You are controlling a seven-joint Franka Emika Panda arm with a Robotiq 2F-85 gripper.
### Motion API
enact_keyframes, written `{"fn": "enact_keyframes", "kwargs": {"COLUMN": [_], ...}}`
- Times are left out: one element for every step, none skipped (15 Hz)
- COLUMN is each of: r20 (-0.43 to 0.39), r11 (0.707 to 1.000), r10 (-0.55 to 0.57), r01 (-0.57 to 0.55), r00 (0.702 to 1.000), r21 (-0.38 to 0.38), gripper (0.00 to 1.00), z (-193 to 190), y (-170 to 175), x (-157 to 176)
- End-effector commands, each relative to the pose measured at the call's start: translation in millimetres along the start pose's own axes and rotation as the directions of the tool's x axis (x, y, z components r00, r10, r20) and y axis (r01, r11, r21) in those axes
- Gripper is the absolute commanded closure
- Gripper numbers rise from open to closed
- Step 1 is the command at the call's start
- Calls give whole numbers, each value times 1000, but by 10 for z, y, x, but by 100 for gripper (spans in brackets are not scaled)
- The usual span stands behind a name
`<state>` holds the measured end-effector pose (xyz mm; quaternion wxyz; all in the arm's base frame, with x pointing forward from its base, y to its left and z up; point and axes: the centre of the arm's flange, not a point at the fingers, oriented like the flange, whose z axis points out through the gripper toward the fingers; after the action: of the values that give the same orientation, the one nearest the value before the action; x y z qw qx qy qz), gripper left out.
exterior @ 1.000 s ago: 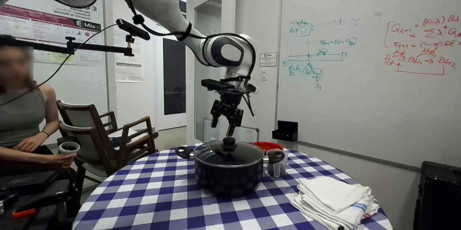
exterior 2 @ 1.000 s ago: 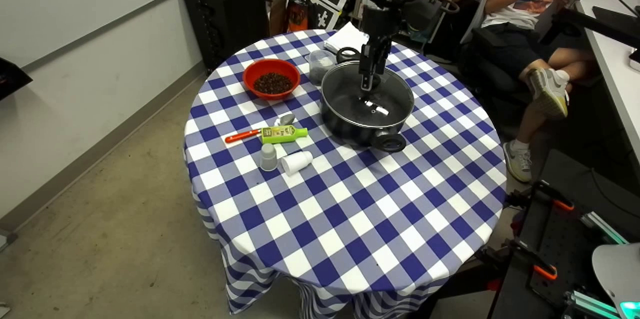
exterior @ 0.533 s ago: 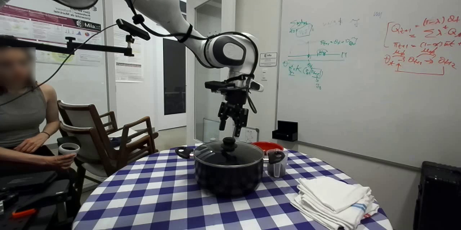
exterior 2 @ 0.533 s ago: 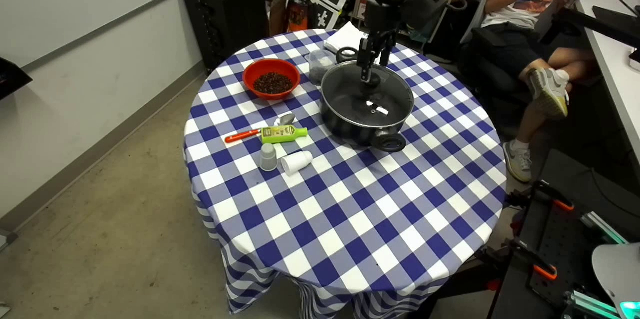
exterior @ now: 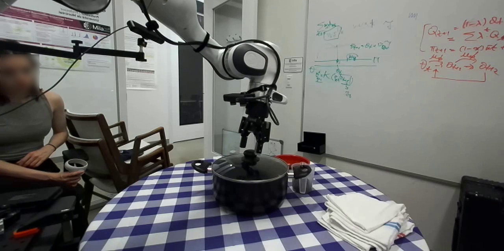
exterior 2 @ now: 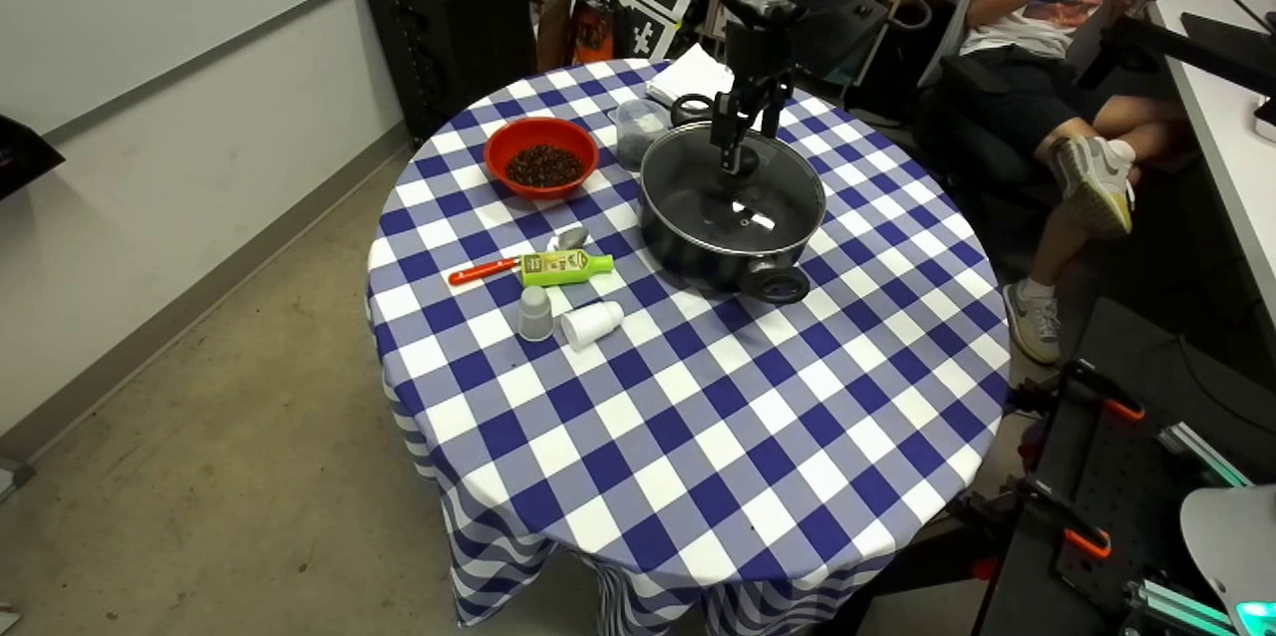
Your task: Remove the glass lid from the black pot
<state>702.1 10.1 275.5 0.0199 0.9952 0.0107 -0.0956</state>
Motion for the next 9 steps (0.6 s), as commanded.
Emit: {"fn": "enact_keyframes", "kwargs": {"r20": [1,2,2,3,8,5,2,0,-5], "r11": [1000,1000,1000,1000,1000,1000,1000,1000,1000], "r10": [15,13,8,4,-2,-5,-10,-12,-15], "r01": [-14,-13,-8,-4,2,5,10,12,15], "r00": [1000,1000,1000,1000,1000,1000,1000,1000,1000], "r21": [-25,-24,-23,-21,-16,-14,-17,-16,-9], "gripper": [0,0,0,0,0,0,0,0,0], "z": [23,32,40,51,65,71,76,78,74], "y": [-59,-65,-73,-80,-82,-84,-93,-97,-96], "x": [94,99,102,107,115,119,126,130,134]}}
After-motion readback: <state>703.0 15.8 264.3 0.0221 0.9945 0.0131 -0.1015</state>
